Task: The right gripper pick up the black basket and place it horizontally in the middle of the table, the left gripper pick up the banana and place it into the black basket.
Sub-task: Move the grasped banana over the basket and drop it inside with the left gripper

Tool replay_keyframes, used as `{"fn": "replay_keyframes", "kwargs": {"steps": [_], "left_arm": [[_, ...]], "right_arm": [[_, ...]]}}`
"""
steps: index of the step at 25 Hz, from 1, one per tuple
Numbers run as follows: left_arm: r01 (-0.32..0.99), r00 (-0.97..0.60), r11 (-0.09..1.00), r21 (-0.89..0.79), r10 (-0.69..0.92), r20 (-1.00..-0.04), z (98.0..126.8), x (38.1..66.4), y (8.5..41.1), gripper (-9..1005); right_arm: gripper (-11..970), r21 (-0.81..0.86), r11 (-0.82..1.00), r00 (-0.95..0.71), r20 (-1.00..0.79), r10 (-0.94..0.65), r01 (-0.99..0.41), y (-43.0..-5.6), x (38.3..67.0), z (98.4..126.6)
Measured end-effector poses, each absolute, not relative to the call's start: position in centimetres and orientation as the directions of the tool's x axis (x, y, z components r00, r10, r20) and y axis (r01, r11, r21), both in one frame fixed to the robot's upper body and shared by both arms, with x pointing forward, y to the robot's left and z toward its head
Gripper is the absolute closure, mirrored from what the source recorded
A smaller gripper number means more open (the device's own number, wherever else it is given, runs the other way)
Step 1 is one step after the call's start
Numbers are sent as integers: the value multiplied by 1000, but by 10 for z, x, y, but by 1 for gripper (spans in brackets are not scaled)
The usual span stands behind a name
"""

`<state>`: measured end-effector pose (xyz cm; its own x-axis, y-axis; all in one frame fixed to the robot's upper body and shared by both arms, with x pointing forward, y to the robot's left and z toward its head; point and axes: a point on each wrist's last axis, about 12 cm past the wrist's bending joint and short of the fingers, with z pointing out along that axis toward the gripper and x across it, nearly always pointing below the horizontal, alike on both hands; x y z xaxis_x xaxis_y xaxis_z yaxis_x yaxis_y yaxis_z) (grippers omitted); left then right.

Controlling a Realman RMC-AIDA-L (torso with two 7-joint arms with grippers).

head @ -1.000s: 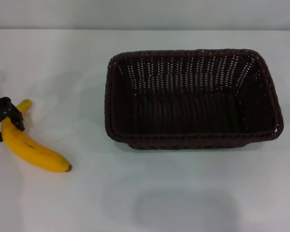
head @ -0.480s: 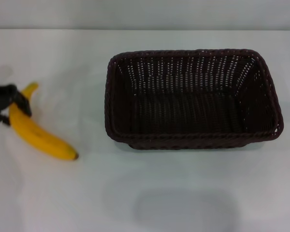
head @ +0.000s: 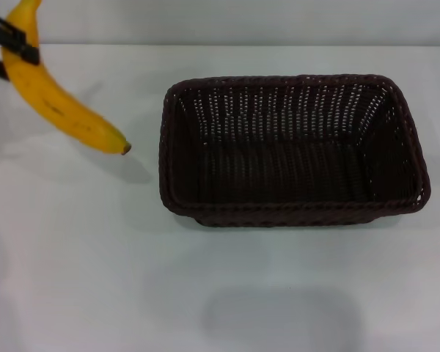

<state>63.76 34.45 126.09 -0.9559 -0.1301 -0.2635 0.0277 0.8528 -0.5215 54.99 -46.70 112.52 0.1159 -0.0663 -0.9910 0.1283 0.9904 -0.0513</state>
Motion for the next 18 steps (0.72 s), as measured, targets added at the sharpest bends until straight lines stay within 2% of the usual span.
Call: {"fn": "replay_keyframes", "kwargs": {"steps": [6, 9, 12, 18], "left_arm": [[192, -936, 802, -566, -25, -352, 1280, 653, 303, 486], [256, -924, 775, -577, 22, -381, 1281, 664, 275, 466], [350, -904, 736, -579, 103, -415, 1282, 674, 234, 446], [456, -869, 722, -521, 236, -434, 1270, 676, 183, 407]], "right_arm": [[161, -4, 994, 135, -991, -19, 108, -466, 547, 1126], [161, 3, 995, 134, -991, -10, 100, -464, 547, 1124], [161, 5, 996, 140, -990, -8, 93, -462, 546, 1124], [162, 5, 997, 143, -990, -6, 78, -460, 546, 1123]]}}
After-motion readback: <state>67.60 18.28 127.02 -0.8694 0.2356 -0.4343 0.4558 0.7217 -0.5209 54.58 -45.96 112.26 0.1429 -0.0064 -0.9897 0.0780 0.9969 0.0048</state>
